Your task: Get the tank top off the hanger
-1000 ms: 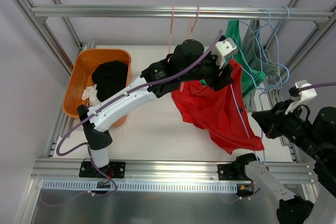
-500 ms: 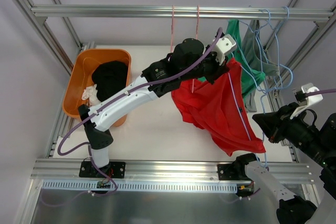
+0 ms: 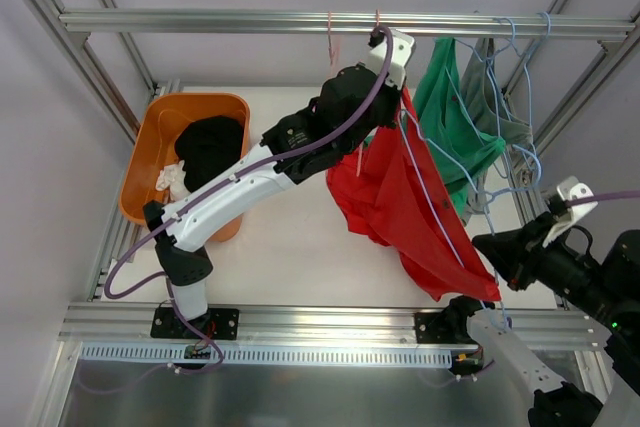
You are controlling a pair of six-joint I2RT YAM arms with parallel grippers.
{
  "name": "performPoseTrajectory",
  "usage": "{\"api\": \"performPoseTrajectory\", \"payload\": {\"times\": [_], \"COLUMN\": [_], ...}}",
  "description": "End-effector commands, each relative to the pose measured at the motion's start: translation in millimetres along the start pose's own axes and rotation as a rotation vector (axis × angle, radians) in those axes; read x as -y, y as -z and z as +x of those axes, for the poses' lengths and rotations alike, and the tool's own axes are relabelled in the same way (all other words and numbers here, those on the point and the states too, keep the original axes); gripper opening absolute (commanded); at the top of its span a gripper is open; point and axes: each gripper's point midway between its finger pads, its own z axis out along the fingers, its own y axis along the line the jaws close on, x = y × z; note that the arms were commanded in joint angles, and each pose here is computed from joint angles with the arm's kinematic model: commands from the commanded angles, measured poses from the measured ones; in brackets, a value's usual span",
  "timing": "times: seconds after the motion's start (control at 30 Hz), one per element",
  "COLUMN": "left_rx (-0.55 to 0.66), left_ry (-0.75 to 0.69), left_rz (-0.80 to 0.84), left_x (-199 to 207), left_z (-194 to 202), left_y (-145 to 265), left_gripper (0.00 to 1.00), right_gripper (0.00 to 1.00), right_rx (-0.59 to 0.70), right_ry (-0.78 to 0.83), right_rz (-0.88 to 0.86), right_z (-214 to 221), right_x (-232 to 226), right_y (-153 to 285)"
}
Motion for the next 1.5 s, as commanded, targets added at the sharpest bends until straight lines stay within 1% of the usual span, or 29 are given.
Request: {"api": "performPoseTrajectory", "payload": {"times": [0.0,0.17,0.23,0.3,0.37,0.4,0.43,0.47,0.5,0.53,0.57,0.63,0.67,0.73,0.77,0.83,0.87,1.0,1.1,1.13,1.17,1.2,1.23,1.3,1.33,1.37,1.4,1.43,1.47], "left_rx": [0.201,0.18,0.17,0.155,0.136,0.124,0.111,0.109,0.068,0.039,-0.005,-0.071,-0.135,-0.206,-0.277,-0.36,-0.433,-0.548,-0.581,-0.586,-0.601,-0.603,-0.621,-0.64,-0.637,-0.645,-0.64,-0.636,-0.64], "left_ry": [0.172,0.177,0.177,0.194,0.213,0.215,0.22,0.239,0.236,0.232,0.235,0.23,0.215,0.211,0.209,0.209,0.216,0.233,0.232,0.233,0.226,0.222,0.222,0.219,0.215,0.207,0.204,0.199,0.196], "left_rz": [-0.182,-0.077,0.012,0.092,0.168,0.253,0.303,0.354,0.401,0.524,0.588,0.712,0.815,0.869,0.889,0.892,0.864,0.653,0.557,0.537,0.518,0.483,0.45,0.387,0.301,0.255,0.223,0.177,0.17], "left_x": [-49.2,-31.9,-18.1,-7.8,0.4,13.6,20.9,25.9,35.4,53.7,64.3,86.5,101.4,113.6,117.9,120.9,119.7,95.8,80.0,76.8,72.2,66.4,60.7,48.5,34.6,24.5,18.2,9.3,5.9], "left_z": [-77.6,-71.8,-69.3,-65.8,-60.6,-58.6,-55.3,-57.2,-41.6,-35.7,-20.6,0.1,23.5,51.0,80.3,114.2,144.5,207.3,232.3,237.0,246.8,251.6,257.9,270.2,275.8,285.2,287.5,290.4,292.3], "left_y": [35.2,35.2,40.7,52.1,67.0,74.6,80.1,93.3,95.9,108.6,117.1,134.5,148.7,161.7,167.1,170.6,170.3,156.9,156.8,156.6,158.6,157.4,158.8,162.3,159.4,162.2,162.6,162.7,167.2], "left_gripper": [0.0,0.0,0.0,0.0,0.0,0.0,0.0,0.0,0.0,0.0,0.0,0.0,0.0,0.0,0.0,0.0,0.0,0.0,0.0,0.0,0.0,0.0,0.0,0.0,0.0,0.01,0.05,0.19,0.26], "right_gripper": [0.0,0.0,0.0,0.0,0.0,0.0,0.0,0.0,0.0,0.0,0.0,0.0,0.0,0.0,0.0,0.0,0.0,0.0,0.0,0.0,0.0,0.0,0.0,0.0,0.0,0.0,0.0,0.0,0.0], "right_rx": [0.071,0.141,0.189,0.244,0.352,0.396,0.398,0.525,0.574,0.57,0.714,0.803,0.884,0.97,1.079,1.186,1.275,1.34,1.326,1.33,1.201,1.141,0.958,0.782,0.64,0.56,0.499,0.409,0.378], "right_ry": [0.09,0.143,0.149,0.138,0.148,0.143,0.13,0.155,0.166,0.161,0.219,0.241,0.276,0.294,0.319,0.335,0.364,0.349,0.332,0.326,0.3,0.294,0.245,0.207,0.149,0.124,0.107,0.083,0.075], "right_rz": [-0.148,-0.176,-0.127,-0.013,0.048,0.053,0.055,0.02,-0.012,-0.046,-0.132,-0.211,-0.259,-0.287,-0.313,-0.316,-0.314,-0.219,-0.122,-0.082,-0.037,0.007,0.067,0.121,0.165,0.176,0.178,0.181,0.177], "right_z": [-2.0,-11.1,-20.5,-33.5,-51.4,-57.8,-56.6,-75.3,-82.9,-81.4,-104.6,-120.7,-137.6,-154.4,-168.5,-180.3,-186.3,-193.6,-184.2,-182.4,-169.8,-163.7,-142.1,-119.1,-92.7,-81.8,-68.5,-47.4,-41.1], "right_x": [-26.4,-33.5,-28.3,-10.4,-2.0,-1.5,2.2,-7.3,-12.7,-13.5,-32.8,-45.0,-51.7,-54.7,-57.5,-55.5,-55.4,-40.4,-23.3,-19.1,-7.2,0.6,14.6,25.0,32.5,36.1,37.3,39.3,38.5], "right_y": [18.5,37.8,47.1,50.3,56.2,57.1,45.5,57.2,56.7,38.6,53.0,49.7,45.2,41.4,42.1,41.3,46.6,51.3,45.9,54.6,32.6,26.7,12.3,7.3,12.0,5.5,3.3,-0.9,-0.7]}}
